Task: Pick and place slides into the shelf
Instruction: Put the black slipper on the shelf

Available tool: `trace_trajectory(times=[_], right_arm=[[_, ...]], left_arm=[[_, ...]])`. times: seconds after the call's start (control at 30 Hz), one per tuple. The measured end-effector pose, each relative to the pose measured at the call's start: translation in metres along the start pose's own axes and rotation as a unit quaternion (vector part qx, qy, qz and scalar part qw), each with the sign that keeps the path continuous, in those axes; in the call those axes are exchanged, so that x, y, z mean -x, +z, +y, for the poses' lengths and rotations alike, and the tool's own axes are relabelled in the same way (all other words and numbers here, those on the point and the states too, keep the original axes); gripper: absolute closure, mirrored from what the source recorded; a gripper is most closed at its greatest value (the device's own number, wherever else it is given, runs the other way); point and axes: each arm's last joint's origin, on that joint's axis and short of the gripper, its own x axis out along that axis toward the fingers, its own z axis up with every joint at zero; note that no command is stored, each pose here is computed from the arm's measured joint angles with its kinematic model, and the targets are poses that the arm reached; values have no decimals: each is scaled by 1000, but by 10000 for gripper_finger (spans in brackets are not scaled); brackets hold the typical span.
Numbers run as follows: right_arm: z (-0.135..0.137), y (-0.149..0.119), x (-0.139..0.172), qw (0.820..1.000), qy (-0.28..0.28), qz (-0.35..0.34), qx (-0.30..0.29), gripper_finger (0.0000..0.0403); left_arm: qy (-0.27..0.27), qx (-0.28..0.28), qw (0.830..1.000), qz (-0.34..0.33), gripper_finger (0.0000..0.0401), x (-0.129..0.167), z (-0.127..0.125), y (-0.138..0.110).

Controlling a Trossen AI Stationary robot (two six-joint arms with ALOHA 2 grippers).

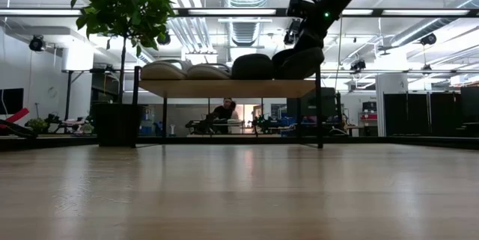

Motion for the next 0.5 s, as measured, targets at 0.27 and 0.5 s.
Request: trace_trajectory(times=[0.27,0.5], right_arm=[[0,2,0,998,6,-13,-61,394],[0,2,0,997,6,-12,-75,394]], left_arm=[[0,0,1000,0,127,0,0,0],[0,0,1000,0,127,0,0,0]])
